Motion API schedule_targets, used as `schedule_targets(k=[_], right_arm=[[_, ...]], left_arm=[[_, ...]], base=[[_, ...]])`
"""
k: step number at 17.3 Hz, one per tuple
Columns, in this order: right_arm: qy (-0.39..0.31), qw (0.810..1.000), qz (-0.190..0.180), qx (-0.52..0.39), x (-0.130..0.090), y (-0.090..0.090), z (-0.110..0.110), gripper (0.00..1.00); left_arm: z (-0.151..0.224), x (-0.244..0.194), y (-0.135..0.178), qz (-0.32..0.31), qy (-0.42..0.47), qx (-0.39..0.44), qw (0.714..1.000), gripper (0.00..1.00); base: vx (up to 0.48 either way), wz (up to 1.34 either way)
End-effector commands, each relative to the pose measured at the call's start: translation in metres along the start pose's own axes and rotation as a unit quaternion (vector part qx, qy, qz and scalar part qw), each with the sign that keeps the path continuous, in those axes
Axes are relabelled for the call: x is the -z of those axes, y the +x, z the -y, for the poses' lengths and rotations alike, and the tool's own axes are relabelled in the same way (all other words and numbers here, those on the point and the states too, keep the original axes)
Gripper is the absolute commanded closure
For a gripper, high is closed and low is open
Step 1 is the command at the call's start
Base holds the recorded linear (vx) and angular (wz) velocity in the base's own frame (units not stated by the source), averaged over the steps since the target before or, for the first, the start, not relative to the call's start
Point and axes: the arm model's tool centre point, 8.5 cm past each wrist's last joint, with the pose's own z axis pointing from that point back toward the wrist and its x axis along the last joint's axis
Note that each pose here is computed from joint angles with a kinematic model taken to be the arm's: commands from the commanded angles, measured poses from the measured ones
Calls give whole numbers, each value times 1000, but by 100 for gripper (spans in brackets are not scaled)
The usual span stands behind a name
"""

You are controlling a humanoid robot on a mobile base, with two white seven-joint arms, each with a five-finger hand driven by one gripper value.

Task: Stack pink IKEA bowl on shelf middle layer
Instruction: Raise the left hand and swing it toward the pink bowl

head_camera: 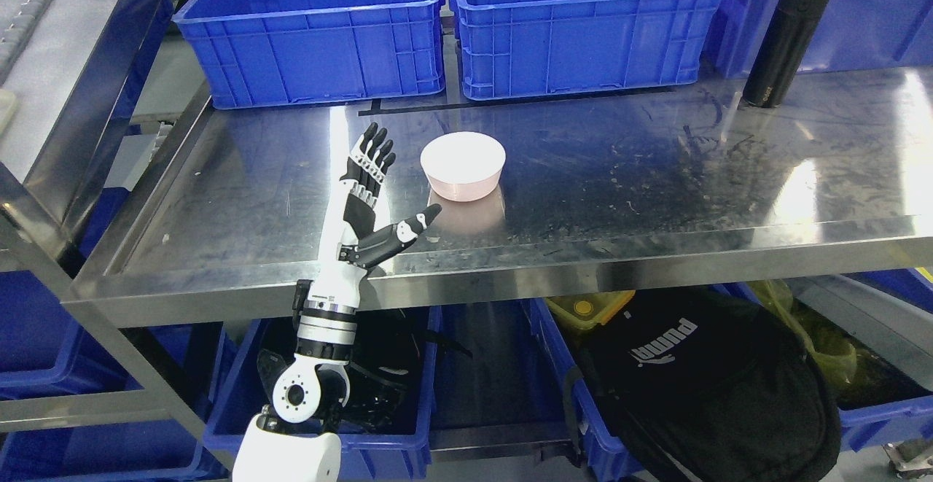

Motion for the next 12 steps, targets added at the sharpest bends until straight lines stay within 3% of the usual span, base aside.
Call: schedule_targets(k=[1, 5, 7, 10, 12], right_arm=[[-9, 1000, -3, -1, 0, -9, 10, 0], [-9, 1000, -3, -1, 0, -9, 10, 0], [-9, 1000, -3, -1, 0, -9, 10, 0], [-9, 1000, -3, -1, 0, -9, 10, 0], [-9, 1000, -3, -1, 0, -9, 10, 0]], left_arm=[[-37, -6, 10, 9, 40, 26, 999, 0], [-27, 17, 25, 47, -9, 43, 998, 0], [-40, 46, 50, 64, -92, 146, 983, 0], [-78, 97, 117, 86, -216, 334, 914, 0], [-100, 122, 153, 27, -299, 438, 847, 0]], base=[[0, 0], [0, 0], [0, 0], [0, 0], [0, 0]])
